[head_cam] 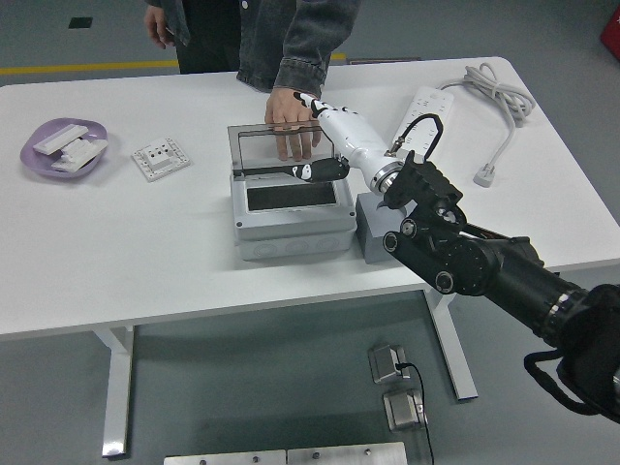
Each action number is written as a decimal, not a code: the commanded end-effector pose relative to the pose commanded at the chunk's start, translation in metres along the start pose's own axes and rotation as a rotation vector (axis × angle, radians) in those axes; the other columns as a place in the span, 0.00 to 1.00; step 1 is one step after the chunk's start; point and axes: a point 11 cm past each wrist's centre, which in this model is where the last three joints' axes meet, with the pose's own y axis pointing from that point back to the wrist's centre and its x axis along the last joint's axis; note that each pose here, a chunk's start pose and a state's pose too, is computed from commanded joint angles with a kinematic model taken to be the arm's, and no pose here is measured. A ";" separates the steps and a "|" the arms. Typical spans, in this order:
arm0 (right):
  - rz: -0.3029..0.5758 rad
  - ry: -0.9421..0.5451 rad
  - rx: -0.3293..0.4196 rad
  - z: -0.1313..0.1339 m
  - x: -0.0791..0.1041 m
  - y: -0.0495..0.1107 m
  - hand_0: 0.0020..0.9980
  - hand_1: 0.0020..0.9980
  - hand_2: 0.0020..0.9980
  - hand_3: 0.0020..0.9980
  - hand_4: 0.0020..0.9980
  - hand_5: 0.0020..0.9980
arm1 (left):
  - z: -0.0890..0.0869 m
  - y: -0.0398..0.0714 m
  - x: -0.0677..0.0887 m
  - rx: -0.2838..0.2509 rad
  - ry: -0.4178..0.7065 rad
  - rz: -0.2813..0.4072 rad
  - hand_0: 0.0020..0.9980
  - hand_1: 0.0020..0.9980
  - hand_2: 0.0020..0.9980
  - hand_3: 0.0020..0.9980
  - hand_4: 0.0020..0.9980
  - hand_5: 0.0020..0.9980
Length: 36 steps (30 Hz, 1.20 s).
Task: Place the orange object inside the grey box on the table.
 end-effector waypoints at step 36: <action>-0.117 0.129 0.075 -0.020 -0.022 0.053 0.89 0.82 0.93 1.00 0.87 0.40 | -0.014 -0.002 0.001 0.014 0.046 -0.003 0.63 0.57 0.53 0.60 0.44 0.20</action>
